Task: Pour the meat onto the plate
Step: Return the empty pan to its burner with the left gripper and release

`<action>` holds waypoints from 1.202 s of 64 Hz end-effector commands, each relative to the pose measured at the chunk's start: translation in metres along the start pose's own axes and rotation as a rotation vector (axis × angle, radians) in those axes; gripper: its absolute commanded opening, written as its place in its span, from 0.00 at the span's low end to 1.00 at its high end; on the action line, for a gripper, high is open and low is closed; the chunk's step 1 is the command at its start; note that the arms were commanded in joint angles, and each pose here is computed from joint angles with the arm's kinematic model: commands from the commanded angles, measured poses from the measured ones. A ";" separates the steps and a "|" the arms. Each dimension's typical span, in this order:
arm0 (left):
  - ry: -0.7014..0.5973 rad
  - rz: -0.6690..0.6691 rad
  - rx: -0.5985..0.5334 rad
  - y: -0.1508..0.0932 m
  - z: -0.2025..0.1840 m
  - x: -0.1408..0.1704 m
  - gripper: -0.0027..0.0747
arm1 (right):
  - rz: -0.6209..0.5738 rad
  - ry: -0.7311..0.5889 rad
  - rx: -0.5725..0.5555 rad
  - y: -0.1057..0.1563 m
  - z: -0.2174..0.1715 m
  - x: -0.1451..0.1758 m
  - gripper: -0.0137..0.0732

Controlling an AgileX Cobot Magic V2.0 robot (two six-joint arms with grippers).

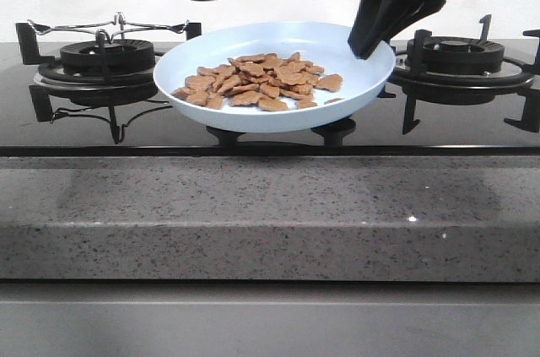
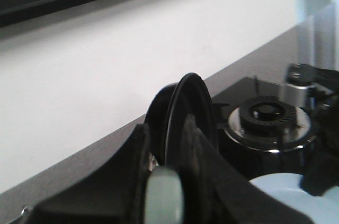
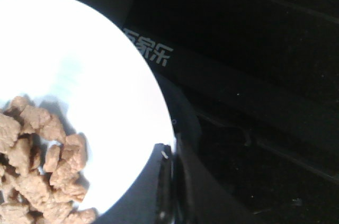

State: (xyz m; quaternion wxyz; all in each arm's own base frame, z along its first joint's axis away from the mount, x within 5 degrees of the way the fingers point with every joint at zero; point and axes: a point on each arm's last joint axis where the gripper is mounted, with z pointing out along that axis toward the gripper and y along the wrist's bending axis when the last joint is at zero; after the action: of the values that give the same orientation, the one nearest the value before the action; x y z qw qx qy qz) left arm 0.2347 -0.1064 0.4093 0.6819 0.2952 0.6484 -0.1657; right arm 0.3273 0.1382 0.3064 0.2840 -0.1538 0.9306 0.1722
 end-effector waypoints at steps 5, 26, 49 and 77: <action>-0.070 -0.239 -0.108 0.035 -0.002 -0.018 0.01 | -0.009 -0.124 -0.013 0.006 -0.025 -0.013 0.08; -0.097 -0.769 -0.271 0.122 0.014 0.024 0.01 | -0.009 -0.124 -0.013 0.006 -0.025 -0.013 0.08; -0.063 -1.239 -0.241 0.171 0.027 0.097 0.01 | -0.009 -0.124 -0.013 0.006 -0.025 -0.013 0.08; 0.019 -1.378 -0.228 0.179 0.044 0.145 0.14 | -0.009 -0.124 -0.013 0.006 -0.025 -0.013 0.08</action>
State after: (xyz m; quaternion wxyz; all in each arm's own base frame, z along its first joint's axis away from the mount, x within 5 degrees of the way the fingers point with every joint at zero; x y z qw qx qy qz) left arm 0.3955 0.0284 0.2752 0.4176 -0.2762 0.7292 -0.4664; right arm 0.3273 0.1382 0.3064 0.2840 -0.1538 0.9306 0.1722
